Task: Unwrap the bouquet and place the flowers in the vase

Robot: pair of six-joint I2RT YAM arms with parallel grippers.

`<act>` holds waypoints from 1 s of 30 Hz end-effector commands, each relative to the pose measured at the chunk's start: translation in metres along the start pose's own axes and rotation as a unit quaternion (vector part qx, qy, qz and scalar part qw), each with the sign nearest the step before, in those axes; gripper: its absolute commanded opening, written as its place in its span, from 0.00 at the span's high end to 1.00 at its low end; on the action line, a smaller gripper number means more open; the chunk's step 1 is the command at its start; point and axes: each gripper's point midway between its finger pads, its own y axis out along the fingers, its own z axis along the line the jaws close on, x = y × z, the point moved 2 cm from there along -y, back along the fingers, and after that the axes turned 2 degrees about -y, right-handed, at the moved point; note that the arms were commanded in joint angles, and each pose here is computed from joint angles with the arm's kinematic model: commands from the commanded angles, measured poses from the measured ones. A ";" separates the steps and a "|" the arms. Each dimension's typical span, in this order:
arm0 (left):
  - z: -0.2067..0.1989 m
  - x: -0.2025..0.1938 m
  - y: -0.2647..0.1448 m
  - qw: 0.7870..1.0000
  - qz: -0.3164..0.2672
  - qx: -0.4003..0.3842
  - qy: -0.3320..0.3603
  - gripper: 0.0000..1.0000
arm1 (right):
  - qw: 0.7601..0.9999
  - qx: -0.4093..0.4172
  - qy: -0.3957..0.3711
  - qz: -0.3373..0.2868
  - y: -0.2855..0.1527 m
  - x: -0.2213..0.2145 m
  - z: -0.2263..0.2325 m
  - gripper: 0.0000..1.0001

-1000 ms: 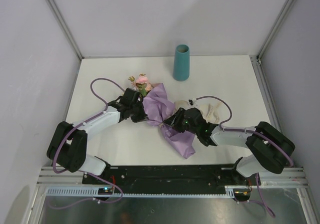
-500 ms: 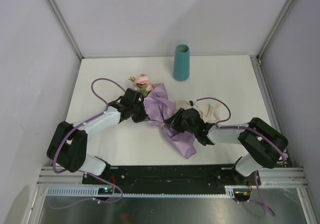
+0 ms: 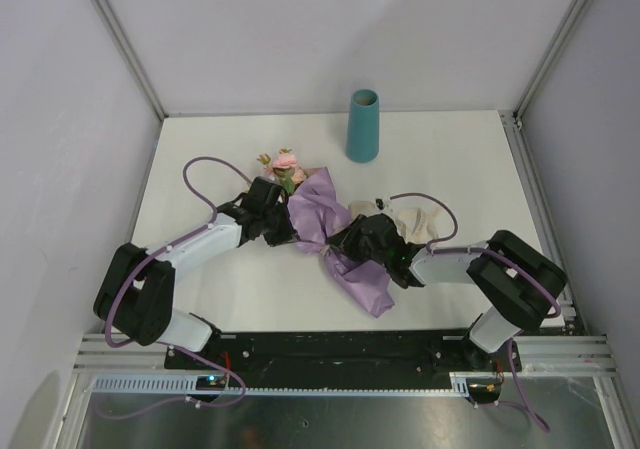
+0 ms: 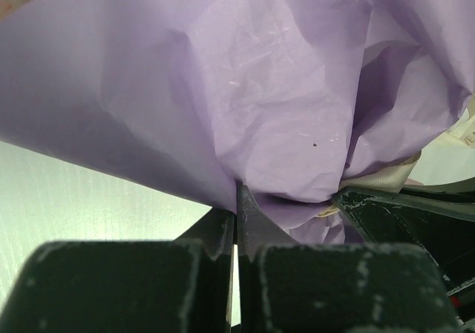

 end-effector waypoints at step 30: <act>-0.003 0.008 -0.003 1.000 -0.021 0.011 0.010 1.00 | 0.966 0.246 -0.029 0.075 -0.015 0.011 0.043 0.77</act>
